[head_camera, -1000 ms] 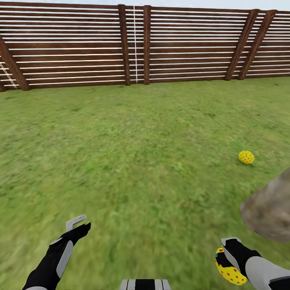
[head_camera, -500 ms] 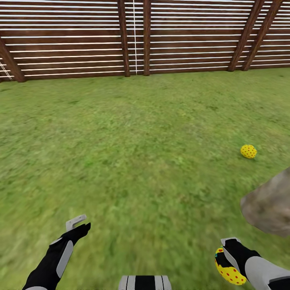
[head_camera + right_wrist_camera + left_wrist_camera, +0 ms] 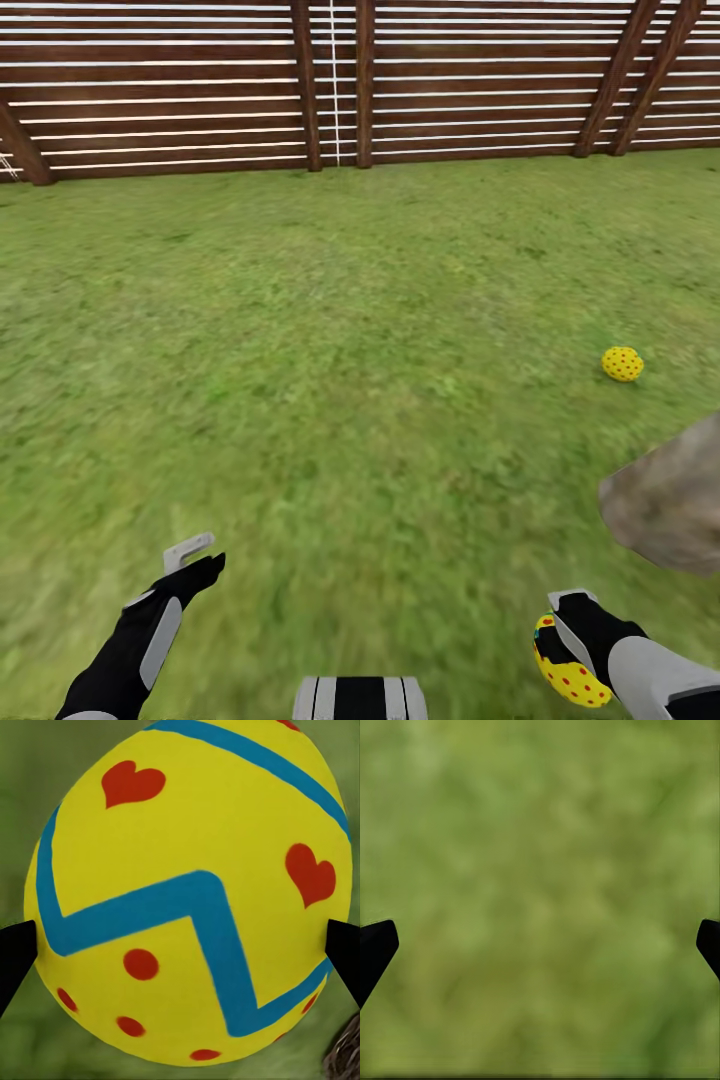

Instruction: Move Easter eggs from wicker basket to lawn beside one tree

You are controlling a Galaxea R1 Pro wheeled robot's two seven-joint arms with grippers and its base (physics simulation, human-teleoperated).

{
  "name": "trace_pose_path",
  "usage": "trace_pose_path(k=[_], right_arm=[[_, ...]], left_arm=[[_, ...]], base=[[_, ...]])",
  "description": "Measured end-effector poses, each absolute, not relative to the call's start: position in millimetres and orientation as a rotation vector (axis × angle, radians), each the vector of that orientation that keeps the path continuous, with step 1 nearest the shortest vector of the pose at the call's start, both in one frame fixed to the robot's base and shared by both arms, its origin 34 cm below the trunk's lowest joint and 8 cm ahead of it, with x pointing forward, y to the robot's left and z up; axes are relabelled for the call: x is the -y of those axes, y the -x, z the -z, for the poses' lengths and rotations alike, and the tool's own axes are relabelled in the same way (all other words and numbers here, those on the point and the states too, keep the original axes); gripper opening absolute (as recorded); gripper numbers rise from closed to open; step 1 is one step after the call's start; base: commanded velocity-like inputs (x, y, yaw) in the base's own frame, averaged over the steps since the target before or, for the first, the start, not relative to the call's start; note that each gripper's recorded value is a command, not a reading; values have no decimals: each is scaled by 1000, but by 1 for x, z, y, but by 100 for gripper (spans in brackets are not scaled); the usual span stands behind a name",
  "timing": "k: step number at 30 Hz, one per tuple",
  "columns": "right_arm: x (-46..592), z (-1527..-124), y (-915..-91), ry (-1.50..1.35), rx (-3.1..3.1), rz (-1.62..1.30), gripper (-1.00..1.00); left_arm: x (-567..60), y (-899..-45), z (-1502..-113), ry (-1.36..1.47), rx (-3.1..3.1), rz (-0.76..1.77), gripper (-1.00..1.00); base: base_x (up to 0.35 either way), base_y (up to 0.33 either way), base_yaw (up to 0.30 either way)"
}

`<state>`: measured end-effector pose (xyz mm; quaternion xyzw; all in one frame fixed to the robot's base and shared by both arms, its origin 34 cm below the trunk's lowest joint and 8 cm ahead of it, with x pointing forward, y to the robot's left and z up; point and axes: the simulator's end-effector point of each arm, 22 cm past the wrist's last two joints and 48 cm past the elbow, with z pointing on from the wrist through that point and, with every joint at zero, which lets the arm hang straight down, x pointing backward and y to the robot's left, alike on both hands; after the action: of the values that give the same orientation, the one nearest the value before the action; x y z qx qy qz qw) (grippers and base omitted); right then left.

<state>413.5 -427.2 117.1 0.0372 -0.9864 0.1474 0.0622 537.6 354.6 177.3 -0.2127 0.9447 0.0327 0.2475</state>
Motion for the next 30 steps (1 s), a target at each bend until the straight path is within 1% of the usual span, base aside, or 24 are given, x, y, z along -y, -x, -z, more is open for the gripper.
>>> trace_pose_path(k=[19,20,22,30], right_arm=[[427,-109,-414,-152,2971,-452,-100],[428,-109,-413,-156,2968,-454,100],[433,-108,-401,-199,2934,-475,100],[435,-108,-397,-201,2923,-484,100]], left_arm=[[-354,-529,-165,580,-2601,-97,100],[-354,-529,-164,580,-2602,-97,100],[-354,-529,-164,581,-2603,-97,100],[-354,-529,-164,582,-2602,-96,100]], base=[[0,0,7],[0,0,105],[0,0,120],[0,0,19]])
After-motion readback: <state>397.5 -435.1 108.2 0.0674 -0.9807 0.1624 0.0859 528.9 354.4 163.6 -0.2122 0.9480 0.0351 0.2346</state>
